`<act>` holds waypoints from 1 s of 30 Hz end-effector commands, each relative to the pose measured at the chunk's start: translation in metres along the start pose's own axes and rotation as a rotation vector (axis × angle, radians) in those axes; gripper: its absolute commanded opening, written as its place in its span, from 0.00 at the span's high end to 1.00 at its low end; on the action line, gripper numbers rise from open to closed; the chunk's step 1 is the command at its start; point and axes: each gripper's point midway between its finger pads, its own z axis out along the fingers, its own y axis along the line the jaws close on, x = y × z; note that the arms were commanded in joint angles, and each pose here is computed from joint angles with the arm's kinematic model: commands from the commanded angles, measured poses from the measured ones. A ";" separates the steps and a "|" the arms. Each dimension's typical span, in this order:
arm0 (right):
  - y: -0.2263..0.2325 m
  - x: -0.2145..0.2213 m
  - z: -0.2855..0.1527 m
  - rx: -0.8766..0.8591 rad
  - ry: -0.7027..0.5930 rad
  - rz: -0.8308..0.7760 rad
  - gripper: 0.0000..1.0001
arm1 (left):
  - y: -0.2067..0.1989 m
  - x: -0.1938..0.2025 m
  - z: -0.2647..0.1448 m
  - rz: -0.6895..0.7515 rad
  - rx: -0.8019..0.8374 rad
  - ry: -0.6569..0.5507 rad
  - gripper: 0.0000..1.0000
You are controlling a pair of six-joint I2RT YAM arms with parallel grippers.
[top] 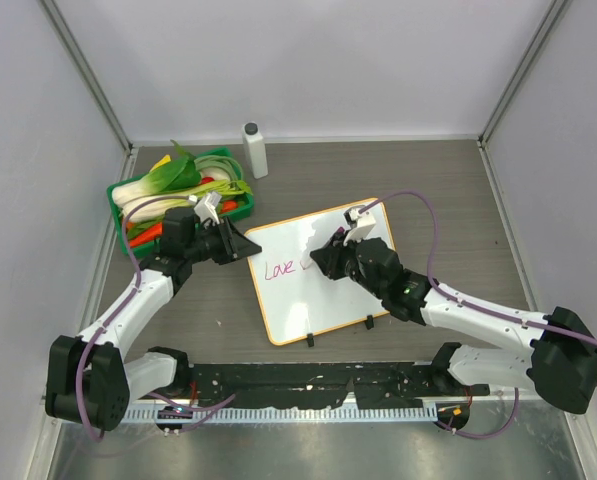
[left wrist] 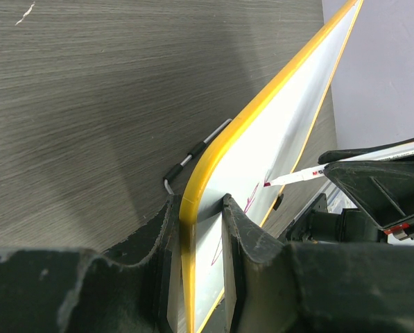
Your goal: Write a sentence on the whiteboard
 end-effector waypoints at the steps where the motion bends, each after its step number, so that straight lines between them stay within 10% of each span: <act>1: -0.001 -0.012 0.003 0.025 -0.039 -0.004 0.99 | 0.004 -0.007 -0.002 0.045 -0.034 -0.028 0.91; 30: -0.005 -0.029 0.010 0.089 -0.073 -0.011 0.99 | 0.003 -0.007 -0.001 0.046 -0.029 -0.028 0.92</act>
